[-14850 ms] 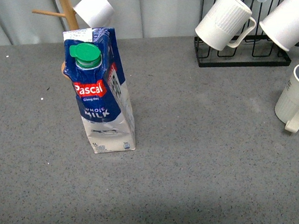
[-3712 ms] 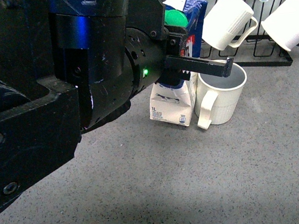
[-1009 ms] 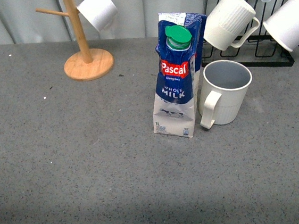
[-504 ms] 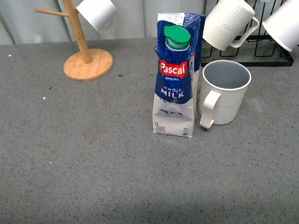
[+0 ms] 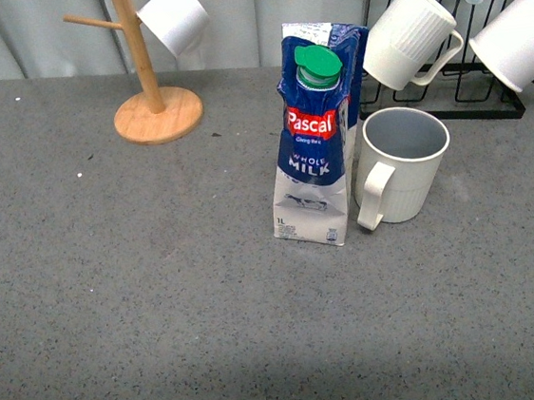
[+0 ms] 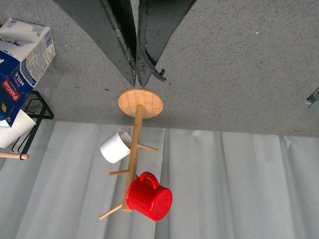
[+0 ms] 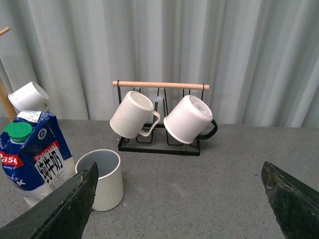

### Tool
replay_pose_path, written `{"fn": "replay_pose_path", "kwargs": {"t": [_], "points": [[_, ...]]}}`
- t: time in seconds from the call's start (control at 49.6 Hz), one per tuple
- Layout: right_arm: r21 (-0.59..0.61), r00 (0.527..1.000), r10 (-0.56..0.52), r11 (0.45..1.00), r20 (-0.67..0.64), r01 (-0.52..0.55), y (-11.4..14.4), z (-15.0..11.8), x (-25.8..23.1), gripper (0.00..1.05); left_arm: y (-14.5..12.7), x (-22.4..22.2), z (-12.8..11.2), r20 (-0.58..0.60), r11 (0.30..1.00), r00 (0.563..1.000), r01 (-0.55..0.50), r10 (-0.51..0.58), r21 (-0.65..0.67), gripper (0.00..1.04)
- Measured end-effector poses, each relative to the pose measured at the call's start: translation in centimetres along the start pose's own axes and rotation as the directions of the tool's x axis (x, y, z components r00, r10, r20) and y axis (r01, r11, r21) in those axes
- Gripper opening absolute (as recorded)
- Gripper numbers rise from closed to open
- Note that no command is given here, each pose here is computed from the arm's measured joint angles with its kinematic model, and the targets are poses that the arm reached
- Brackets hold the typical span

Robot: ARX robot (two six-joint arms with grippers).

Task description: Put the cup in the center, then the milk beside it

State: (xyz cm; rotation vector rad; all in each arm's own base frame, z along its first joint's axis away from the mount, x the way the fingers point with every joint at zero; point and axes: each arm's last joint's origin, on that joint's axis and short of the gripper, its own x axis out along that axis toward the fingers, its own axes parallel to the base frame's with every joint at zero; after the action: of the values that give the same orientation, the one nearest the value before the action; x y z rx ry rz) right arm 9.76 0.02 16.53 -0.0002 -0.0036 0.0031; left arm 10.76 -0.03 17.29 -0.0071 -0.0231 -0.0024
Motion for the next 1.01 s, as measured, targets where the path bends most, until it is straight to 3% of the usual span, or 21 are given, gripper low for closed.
{"fn": "replay_pose_path", "kwargs": {"t": [0.262, 0.464, 0.625, 0.706, 1.009], "points": [[0.000, 1.000, 0.000, 1.000, 0.000, 0.000, 0.00, 0.00, 0.00, 0.96, 0.00, -1.09, -0.28, -0.007, 1.000, 1.000, 0.000, 0.000, 0.000, 0.06], [0.000, 1.000, 0.000, 1.000, 0.000, 0.000, 0.00, 0.00, 0.00, 0.96, 0.00, -1.09, -0.28, -0.006, 1.000, 1.000, 0.000, 0.000, 0.000, 0.48], [0.000, 1.000, 0.000, 1.000, 0.000, 0.000, 0.00, 0.00, 0.00, 0.96, 0.00, -1.09, -0.27, -0.006, 1.000, 1.000, 0.000, 0.000, 0.000, 0.88], [0.000, 1.000, 0.000, 1.000, 0.000, 0.000, 0.00, 0.00, 0.00, 0.96, 0.00, -1.09, -0.27, -0.006, 1.000, 1.000, 0.000, 0.000, 0.001, 1.00], [0.000, 1.000, 0.000, 1.000, 0.000, 0.000, 0.00, 0.00, 0.00, 0.96, 0.00, -1.09, -0.27, -0.006, 1.000, 1.000, 0.000, 0.000, 0.002, 0.98]]}}
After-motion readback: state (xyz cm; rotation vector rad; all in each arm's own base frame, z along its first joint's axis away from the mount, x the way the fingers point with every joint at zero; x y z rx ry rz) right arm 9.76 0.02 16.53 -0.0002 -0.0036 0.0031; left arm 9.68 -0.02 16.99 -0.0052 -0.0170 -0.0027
